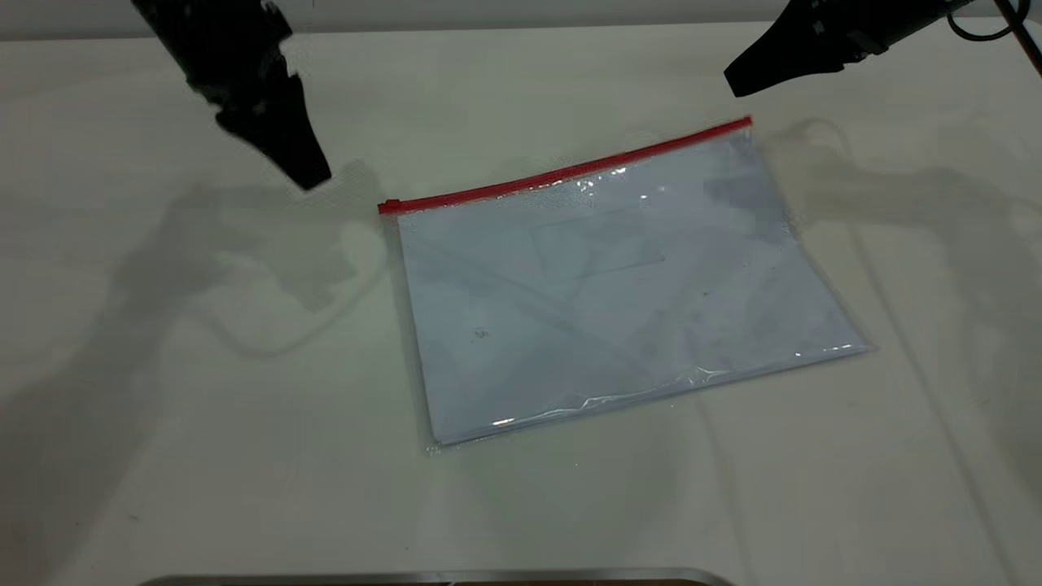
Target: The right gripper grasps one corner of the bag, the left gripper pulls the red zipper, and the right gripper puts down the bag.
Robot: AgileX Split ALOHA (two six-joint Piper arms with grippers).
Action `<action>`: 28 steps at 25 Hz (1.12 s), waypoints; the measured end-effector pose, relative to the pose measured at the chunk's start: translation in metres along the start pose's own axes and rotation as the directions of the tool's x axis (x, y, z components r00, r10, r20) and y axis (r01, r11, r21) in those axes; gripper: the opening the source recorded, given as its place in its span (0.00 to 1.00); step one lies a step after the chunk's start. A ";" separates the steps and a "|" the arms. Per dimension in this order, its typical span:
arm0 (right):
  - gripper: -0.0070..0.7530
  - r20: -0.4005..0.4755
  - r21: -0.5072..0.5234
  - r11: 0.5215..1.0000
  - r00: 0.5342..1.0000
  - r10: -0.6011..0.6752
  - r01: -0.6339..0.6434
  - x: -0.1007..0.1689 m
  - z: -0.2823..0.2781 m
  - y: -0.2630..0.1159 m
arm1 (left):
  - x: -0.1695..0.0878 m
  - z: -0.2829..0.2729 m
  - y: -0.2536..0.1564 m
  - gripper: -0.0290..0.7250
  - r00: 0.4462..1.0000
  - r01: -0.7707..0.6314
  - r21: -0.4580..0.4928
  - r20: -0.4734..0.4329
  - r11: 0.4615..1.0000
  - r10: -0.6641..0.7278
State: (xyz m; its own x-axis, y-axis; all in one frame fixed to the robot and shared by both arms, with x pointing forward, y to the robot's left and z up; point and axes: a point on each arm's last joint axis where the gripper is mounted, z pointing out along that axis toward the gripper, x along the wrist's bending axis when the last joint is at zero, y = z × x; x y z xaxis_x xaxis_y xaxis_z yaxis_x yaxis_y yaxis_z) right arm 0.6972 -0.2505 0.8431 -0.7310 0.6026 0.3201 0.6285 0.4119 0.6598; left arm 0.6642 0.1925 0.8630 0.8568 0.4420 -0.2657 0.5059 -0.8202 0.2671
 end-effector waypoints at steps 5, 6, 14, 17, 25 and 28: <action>0.85 0.126 -0.038 0.999 0.992 -0.002 0.007 0.005 -0.042 0.033 | -0.003 -0.051 0.020 0.81 0.994 0.079 -0.026 -0.079 0.997 -0.081; 0.84 0.156 -0.055 0.998 0.988 -0.020 0.029 0.010 -0.057 0.045 | -0.006 -0.068 0.024 0.81 0.991 0.085 -0.025 -0.106 0.996 -0.087; 0.78 0.356 -0.261 0.945 0.929 -0.096 0.197 0.109 -0.208 0.137 | -0.057 -0.216 0.038 0.81 0.870 0.296 -0.181 -0.354 0.938 -0.343; 0.78 0.394 -0.313 0.929 0.917 -0.061 0.196 0.151 -0.252 0.148 | -0.083 -0.259 0.032 0.82 0.793 0.347 -0.292 -0.415 0.891 -0.445; 0.78 0.458 -0.264 0.952 0.889 -0.017 0.155 0.235 -0.321 0.135 | -0.141 -0.334 0.008 0.82 0.618 0.384 -0.515 -0.474 0.767 -0.628; 0.78 0.458 -0.202 0.972 0.889 -0.011 0.117 0.256 -0.333 0.123 | -0.158 -0.351 0.000 0.82 0.567 0.391 -0.585 -0.455 0.711 -0.686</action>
State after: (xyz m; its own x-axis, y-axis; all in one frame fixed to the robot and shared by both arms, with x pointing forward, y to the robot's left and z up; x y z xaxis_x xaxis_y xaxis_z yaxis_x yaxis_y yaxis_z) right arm 0.4993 -0.2732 1.2323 -0.5349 0.8442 -0.0347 0.4722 0.3327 0.8163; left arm 0.5643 0.2502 1.2300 0.1841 0.9790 0.0875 0.7532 -0.1977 0.6274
